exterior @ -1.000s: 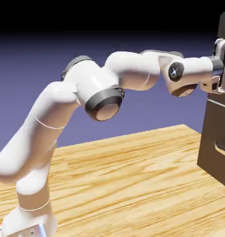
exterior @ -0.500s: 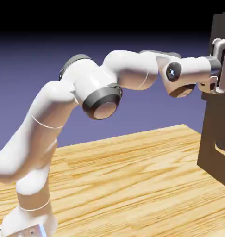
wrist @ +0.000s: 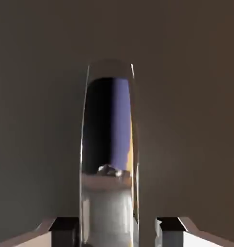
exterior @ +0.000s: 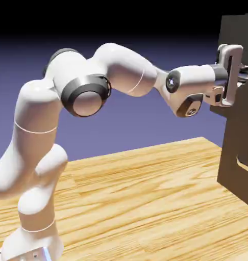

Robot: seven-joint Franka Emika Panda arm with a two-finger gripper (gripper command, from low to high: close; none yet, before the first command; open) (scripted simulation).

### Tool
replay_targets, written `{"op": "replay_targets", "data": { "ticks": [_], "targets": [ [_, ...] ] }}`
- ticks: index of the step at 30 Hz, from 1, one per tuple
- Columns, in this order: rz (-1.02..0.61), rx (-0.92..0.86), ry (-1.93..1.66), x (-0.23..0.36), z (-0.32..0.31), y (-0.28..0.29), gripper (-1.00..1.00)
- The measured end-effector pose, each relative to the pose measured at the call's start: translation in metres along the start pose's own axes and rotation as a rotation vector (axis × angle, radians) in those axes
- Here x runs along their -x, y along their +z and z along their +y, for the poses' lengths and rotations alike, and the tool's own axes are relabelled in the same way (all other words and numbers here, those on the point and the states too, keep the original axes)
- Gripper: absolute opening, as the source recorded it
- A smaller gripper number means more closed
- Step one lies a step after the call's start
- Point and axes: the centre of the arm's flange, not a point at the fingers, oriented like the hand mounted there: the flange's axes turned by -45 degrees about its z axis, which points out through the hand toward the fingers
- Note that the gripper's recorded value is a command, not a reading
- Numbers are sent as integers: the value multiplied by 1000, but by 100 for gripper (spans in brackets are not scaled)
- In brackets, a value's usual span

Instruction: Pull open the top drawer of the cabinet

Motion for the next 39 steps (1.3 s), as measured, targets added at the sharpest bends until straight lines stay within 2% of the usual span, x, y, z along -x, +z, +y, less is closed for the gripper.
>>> {"op": "replay_targets", "data": {
  "ticks": [8,39],
  "targets": [
    [3,1,-2,0,5,-34,-100],
    [-1,2,1,0,1,-49,-100]
  ]
}}
